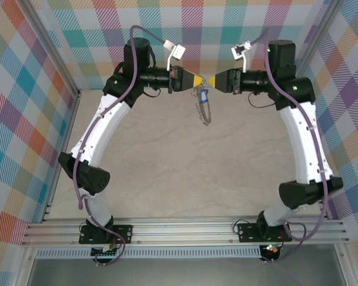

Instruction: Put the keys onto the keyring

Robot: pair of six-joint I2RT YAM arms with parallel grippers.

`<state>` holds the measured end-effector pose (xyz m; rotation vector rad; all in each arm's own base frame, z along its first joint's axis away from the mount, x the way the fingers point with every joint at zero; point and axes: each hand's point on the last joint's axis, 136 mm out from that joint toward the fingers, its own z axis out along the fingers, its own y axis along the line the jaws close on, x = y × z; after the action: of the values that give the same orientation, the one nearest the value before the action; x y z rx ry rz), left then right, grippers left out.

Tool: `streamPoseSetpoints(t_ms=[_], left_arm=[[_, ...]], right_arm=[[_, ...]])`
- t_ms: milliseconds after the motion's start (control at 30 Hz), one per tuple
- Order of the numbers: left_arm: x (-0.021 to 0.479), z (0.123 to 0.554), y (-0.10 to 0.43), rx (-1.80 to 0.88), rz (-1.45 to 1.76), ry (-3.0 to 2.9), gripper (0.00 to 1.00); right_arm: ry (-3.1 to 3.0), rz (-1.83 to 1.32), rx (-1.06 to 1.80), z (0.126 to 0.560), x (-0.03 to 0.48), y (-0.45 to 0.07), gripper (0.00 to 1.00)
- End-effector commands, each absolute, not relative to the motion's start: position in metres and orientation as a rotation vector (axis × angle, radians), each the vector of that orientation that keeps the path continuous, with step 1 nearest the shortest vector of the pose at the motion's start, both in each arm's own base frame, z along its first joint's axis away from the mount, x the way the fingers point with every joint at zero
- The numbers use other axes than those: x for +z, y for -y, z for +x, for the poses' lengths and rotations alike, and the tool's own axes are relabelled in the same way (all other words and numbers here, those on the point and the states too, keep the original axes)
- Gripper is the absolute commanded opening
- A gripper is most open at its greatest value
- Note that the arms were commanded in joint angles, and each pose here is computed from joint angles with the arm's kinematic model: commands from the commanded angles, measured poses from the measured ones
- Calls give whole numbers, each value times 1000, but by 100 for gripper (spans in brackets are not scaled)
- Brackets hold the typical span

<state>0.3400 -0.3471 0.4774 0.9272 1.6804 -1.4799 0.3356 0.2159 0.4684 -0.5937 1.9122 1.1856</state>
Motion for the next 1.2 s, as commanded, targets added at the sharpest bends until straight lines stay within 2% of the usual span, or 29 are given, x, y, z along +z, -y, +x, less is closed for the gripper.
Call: streamPoseSetpoints(t_ms=[0, 100, 267, 500, 900, 1000, 1167], left_arm=[[512, 326, 344, -1476, 953, -1562, 0], [518, 326, 344, -1485, 943, -1546, 0], [528, 328, 345, -1502, 920, -1517, 0], [538, 328, 345, -1521, 904, -1486, 0], [541, 330, 348, -1556, 887, -1481, 0], [540, 332, 348, -1552, 879, -1481, 0], [539, 334, 348, -1550, 867, -1482, 0]], right_arm=[[-1790, -514, 1178, 340, 489, -203, 49], [-1814, -492, 1221, 339, 476, -204, 54], [-1827, -511, 1321, 329, 466, -217, 56], [-1815, -557, 1380, 315, 464, -232, 56], [-1767, -611, 1413, 319, 477, -247, 55], [-1758, -637, 1430, 314, 479, -251, 45], [-1756, -658, 1448, 308, 479, -251, 14]])
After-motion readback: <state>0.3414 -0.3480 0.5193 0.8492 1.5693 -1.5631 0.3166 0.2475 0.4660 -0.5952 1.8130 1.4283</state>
